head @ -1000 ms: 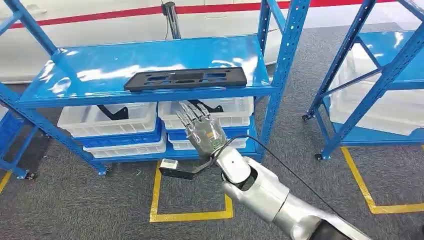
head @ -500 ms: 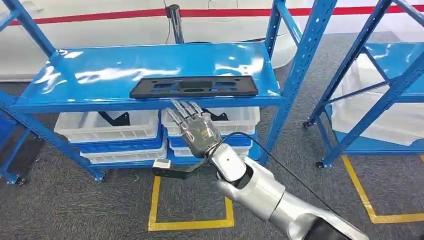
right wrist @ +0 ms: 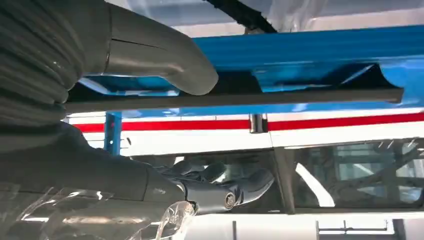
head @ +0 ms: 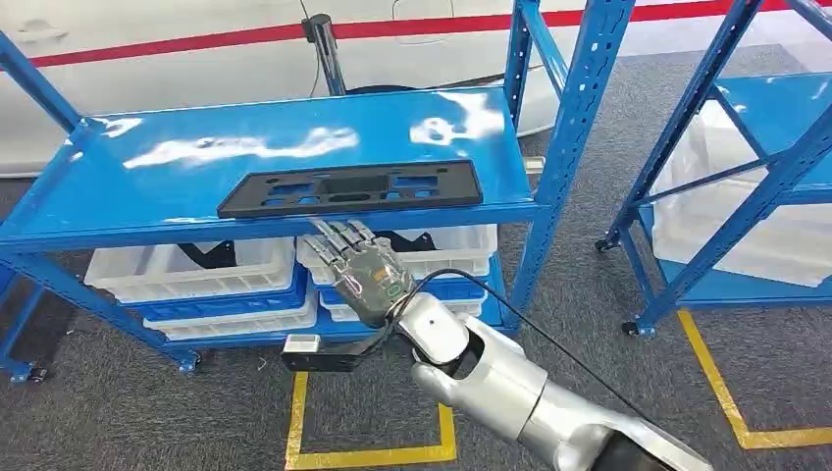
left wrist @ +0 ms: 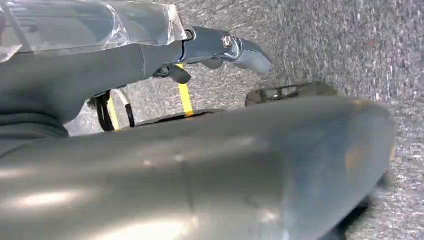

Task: Take the parts from the cabinet and place them on the table.

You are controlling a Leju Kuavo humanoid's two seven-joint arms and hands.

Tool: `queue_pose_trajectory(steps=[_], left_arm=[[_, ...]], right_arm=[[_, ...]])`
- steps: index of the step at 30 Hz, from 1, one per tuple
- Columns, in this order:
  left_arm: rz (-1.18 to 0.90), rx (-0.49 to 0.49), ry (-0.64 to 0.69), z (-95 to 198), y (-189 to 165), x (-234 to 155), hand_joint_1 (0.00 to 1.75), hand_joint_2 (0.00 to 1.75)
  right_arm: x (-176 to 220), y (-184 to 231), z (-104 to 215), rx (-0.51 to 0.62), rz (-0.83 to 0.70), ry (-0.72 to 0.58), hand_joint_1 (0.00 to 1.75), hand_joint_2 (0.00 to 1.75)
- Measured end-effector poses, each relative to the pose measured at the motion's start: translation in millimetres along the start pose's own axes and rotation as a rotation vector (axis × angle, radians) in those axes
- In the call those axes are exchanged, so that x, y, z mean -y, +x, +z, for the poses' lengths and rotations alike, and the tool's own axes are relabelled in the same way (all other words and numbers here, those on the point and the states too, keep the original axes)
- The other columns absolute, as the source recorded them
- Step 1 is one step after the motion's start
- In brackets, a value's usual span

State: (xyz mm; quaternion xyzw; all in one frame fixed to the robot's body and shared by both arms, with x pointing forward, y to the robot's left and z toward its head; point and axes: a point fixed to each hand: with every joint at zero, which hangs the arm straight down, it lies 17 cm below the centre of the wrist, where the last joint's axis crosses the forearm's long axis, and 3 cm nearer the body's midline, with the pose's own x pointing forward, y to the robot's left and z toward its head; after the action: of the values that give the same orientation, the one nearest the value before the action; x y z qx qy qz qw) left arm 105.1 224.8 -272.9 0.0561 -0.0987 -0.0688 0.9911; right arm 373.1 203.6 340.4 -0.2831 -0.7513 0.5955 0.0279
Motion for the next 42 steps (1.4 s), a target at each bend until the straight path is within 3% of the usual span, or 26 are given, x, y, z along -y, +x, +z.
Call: queue_pose_trajectory(steps=[21, 42], left_arm=[[0.000, -0.008, -0.005, 0, -6, 2, 0.00, 0.00], [0.017, -0.010, -0.007, 1, -5, 3, 0.00, 0.00]], right_arm=[[-9, 16, 0, 0.026, -0.019, 0.026, 0.00, 1.75], [-32, 34, 2, 0.073, -0.056, 0.152, 0.00, 1.75]])
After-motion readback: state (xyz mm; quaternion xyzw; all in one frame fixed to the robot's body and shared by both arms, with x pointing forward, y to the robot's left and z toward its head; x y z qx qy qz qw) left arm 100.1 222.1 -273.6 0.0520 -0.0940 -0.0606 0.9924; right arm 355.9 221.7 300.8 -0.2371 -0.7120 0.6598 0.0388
